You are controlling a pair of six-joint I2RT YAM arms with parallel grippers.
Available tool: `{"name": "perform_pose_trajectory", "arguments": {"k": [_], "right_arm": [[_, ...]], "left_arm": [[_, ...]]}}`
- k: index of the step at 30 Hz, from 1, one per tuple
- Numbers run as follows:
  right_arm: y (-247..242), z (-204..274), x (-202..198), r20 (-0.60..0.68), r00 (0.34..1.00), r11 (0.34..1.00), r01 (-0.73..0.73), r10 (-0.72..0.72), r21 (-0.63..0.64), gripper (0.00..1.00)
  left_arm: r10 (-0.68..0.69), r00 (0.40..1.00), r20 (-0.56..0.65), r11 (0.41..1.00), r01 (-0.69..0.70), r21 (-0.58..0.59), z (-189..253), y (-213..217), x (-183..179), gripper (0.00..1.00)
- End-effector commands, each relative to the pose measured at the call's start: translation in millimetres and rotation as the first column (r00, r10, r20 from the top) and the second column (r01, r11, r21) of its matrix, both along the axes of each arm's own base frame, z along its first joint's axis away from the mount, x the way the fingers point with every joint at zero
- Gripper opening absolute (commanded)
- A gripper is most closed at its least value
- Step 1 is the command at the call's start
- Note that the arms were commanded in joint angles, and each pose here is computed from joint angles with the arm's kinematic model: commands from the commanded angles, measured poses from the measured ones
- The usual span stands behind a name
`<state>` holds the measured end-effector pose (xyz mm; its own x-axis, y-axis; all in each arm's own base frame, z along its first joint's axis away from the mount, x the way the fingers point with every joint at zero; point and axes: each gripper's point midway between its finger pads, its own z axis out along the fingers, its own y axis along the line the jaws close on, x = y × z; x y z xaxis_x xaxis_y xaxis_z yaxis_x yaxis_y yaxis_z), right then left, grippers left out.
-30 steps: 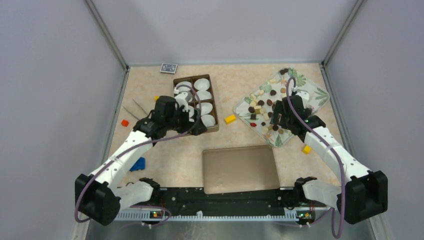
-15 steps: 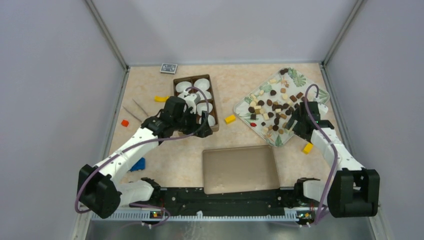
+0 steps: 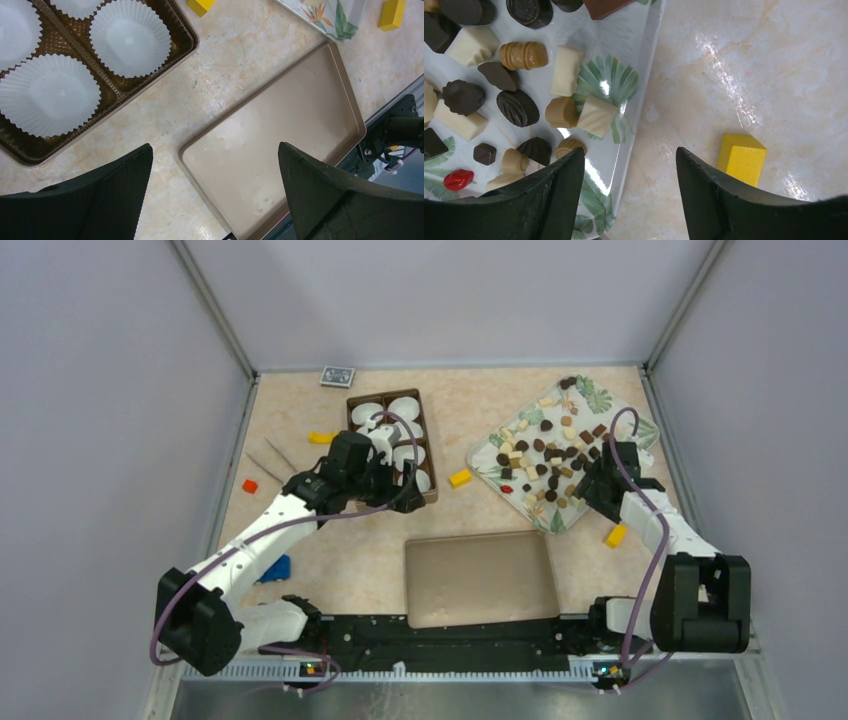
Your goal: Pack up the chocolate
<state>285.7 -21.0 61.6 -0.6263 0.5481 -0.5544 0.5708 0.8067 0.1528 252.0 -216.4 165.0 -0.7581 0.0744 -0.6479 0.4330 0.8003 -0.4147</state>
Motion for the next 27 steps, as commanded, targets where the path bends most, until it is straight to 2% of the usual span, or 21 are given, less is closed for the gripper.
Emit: {"name": "perform_pose_trajectory", "arguments": {"k": [1,9,20,27], "right_arm": [[-5,-2,9,0.016,1.000,1.000,0.013,-0.012,-0.017,0.66],[-12,-3,26,0.014,1.000,0.999,0.027,-0.027,-0.047,0.57],[-23,-22,40,-0.019,0.998,0.997,0.052,-0.053,-0.062,0.33],[-25,-30,39,-0.042,0.998,0.997,0.034,-0.038,-0.076,0.25]], "left_arm": [[-0.029,0.996,0.078,0.997,0.034,-0.062,31,-19,16,0.99],[-0.062,0.994,0.085,0.996,0.067,-0.062,34,-35,23,0.99],[-0.051,0.995,0.088,0.997,0.056,-0.057,34,-34,22,0.99],[-0.051,0.995,0.087,0.997,0.055,-0.055,33,-33,21,0.99]]}}
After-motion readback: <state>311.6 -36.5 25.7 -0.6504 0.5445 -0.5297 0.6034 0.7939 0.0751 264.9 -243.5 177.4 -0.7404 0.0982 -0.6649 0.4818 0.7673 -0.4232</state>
